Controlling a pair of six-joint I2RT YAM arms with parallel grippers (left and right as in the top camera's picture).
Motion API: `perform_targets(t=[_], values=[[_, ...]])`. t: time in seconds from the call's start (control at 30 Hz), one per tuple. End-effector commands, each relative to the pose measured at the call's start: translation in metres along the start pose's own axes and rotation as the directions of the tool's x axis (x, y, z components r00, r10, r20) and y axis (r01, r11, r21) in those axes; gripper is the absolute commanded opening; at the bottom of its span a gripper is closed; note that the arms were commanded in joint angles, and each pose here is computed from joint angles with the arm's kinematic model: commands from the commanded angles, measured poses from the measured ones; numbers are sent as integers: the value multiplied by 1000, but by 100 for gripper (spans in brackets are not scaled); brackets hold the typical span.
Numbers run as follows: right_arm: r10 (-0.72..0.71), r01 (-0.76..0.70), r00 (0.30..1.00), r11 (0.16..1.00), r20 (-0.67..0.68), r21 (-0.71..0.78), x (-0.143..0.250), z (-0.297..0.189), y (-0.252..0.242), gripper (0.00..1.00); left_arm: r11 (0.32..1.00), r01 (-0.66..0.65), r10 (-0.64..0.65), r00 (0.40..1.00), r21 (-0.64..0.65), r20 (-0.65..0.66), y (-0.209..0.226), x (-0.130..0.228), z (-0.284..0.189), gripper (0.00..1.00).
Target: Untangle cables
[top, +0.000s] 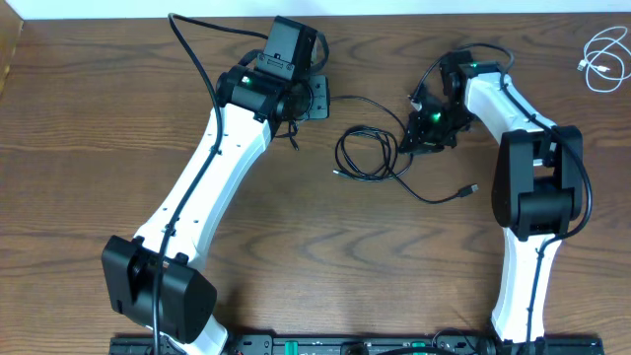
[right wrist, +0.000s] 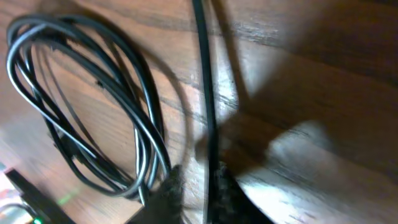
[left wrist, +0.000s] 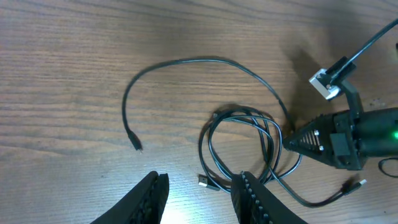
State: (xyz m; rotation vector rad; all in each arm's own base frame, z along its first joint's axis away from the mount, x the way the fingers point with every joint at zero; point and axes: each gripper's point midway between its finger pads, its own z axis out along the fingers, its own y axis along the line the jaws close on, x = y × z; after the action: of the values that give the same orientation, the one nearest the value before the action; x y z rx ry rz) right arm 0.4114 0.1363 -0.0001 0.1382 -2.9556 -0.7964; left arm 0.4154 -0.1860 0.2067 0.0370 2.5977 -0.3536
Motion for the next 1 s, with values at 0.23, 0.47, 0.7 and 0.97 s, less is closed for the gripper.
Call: perform_targets(t=[0.23,0.47,0.7,0.97], values=[[-47,45,996,999,75,28,-14,-19,19,1,1000,15,-15,1000,20,-4,-3,-2,2,39],[-242,239,884,969,400,57,-38,-155,105,1,998,11,-11,1000,60,-4,-10,-3,1,39],[-277,314,689,947,670,69,-19,-274,174,1,985,-3,0,1000,172,16,-31,-10,-1,39],[-231,293,610,955,758,55,-8,-314,192,1,916,-89,70,996,392,64,-72,-21,-14,63]])
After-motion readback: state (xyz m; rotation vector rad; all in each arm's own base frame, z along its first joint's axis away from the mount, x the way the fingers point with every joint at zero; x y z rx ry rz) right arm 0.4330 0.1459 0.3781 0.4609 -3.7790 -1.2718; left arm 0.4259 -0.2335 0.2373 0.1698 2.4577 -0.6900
